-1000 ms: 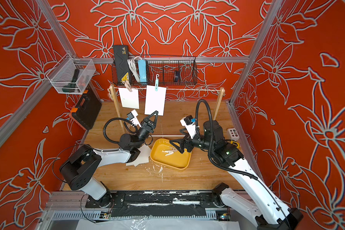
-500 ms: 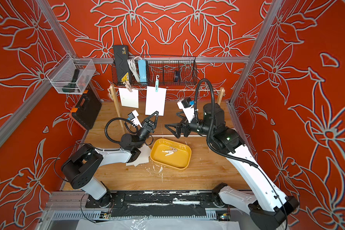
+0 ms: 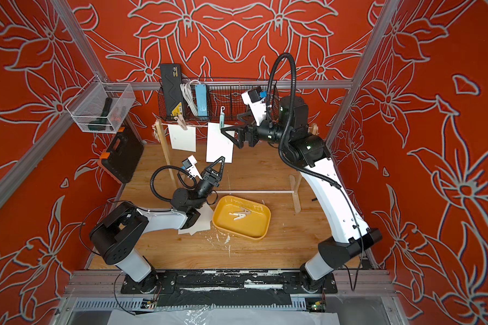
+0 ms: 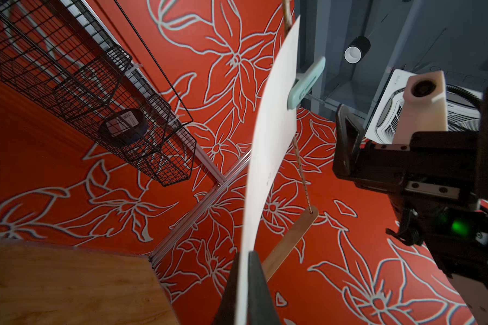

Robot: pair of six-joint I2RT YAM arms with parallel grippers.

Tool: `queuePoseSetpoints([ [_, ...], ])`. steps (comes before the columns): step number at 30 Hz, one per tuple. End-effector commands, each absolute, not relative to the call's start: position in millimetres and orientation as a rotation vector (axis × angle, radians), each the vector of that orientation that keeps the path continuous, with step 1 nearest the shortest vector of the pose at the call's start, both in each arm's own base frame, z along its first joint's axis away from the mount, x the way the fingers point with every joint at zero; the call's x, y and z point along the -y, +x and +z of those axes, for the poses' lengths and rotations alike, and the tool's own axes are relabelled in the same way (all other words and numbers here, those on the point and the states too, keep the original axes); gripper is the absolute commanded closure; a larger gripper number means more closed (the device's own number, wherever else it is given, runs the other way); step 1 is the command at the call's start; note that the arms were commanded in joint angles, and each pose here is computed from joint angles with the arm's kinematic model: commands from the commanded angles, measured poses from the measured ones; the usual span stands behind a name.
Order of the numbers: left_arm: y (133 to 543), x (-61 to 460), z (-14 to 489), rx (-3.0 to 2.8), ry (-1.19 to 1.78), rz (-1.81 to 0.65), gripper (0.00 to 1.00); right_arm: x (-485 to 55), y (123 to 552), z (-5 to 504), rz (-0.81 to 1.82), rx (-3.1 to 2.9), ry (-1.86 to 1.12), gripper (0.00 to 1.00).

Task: Remove the postcards from the strings
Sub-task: Remove the clamp from the clothesline.

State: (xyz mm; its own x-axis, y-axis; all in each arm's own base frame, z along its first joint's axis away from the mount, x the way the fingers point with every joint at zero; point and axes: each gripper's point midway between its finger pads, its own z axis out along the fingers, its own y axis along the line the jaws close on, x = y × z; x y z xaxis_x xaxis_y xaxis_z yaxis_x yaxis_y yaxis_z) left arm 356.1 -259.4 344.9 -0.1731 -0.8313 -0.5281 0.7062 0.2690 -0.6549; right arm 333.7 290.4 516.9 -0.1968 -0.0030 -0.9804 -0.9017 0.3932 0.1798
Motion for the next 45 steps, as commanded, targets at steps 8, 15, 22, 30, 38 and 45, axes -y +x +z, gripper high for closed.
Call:
queuePoseSetpoints([
  [8,329.9,240.3,393.9,-0.824,-0.129,-1.453,1.0,-305.4,366.7,533.2,1.248,-1.541,-0.806,0.04],
  [15,330.0,240.5,393.2,-0.827,-0.126,-1.455,1.0,-317.8,374.1,523.2,1.333,-1.537,-0.845,0.07],
  [22,330.4,241.1,391.2,-0.833,-0.126,-1.46,1.0,-324.2,365.4,522.8,1.379,-1.506,-0.908,0.11],
  [30,330.7,245.2,387.8,-0.846,-0.11,-1.472,1.0,-330.7,366.5,515.3,1.409,-1.529,-0.938,0.17],
  [38,330.5,248.9,386.6,-0.853,-0.1,-1.491,1.0,-333.1,367.4,515.6,1.407,-1.525,-0.939,0.14],
  [45,328.8,247.6,386.7,-0.855,-0.096,-1.497,1.0,-333.5,368.6,510.8,1.397,-1.534,-0.958,0.16],
])
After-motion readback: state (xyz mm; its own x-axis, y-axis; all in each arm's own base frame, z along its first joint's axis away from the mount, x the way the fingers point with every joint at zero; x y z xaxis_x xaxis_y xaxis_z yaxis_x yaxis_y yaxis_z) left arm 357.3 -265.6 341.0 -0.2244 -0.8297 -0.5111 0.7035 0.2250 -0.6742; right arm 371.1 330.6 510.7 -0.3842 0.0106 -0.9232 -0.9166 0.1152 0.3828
